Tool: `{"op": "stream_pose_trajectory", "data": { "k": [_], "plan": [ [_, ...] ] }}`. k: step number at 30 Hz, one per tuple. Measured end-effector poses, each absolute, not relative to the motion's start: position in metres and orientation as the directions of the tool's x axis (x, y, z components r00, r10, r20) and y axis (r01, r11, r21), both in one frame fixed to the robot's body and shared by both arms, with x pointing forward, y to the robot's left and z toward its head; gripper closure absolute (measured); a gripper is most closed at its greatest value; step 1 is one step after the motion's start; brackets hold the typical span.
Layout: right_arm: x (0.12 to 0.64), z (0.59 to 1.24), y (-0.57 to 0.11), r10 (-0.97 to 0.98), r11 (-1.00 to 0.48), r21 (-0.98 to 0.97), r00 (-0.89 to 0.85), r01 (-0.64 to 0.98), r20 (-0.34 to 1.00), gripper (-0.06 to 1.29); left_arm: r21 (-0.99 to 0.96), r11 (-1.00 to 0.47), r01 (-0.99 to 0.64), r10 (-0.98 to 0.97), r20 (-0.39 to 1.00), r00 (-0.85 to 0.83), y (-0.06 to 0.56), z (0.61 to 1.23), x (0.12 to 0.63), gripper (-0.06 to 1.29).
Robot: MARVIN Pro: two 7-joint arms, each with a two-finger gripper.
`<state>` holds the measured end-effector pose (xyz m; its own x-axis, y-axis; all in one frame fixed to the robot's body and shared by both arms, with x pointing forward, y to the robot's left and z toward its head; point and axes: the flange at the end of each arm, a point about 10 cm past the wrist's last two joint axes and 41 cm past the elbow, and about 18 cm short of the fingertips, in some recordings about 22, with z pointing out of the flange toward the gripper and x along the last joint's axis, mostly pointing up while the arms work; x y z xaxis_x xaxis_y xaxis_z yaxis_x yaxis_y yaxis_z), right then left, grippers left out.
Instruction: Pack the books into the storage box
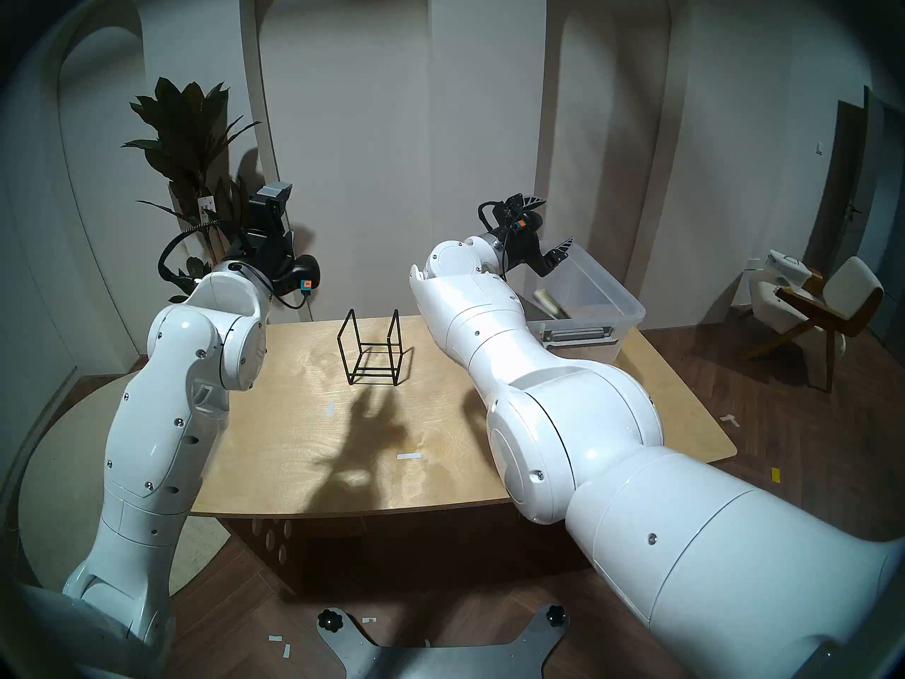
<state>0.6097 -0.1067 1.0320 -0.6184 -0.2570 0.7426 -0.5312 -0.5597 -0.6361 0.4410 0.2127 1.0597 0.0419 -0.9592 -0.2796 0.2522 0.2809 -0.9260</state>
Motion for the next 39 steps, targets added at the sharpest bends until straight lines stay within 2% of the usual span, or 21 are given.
{"op": "stream_pose_trajectory", "data": {
  "k": [6,13,23,33,39],
  "plan": [
    [0.608,1.055,-0.093,-0.237,-0.626,-0.626,-0.651,-0.465,0.721,-0.02,-0.926,0.281,0.252,-0.959,-0.279,0.042,0.213,1.060,0.441,-0.02],
    [0.608,1.078,-0.077,-0.195,-0.736,-0.536,-0.629,-0.412,0.752,-0.02,-0.926,0.281,0.252,-0.959,-0.279,0.042,0.213,1.060,0.441,-0.02],
    [0.606,1.098,-0.075,-0.125,-0.820,-0.419,-0.591,-0.391,0.797,-0.02,-0.926,0.280,0.252,-0.959,-0.279,0.043,0.212,1.059,0.441,-0.02],
    [0.602,1.103,-0.109,-0.025,-0.841,-0.334,-0.587,-0.425,0.809,-0.02,-0.926,0.280,0.252,-0.960,-0.278,0.044,0.212,1.059,0.441,-0.02],
    [0.603,1.101,-0.161,0.027,-0.813,-0.313,-0.568,-0.491,0.822,-0.02,-0.927,0.279,0.251,-0.960,-0.277,0.044,0.212,1.059,0.441,-0.02]
  ]
}}
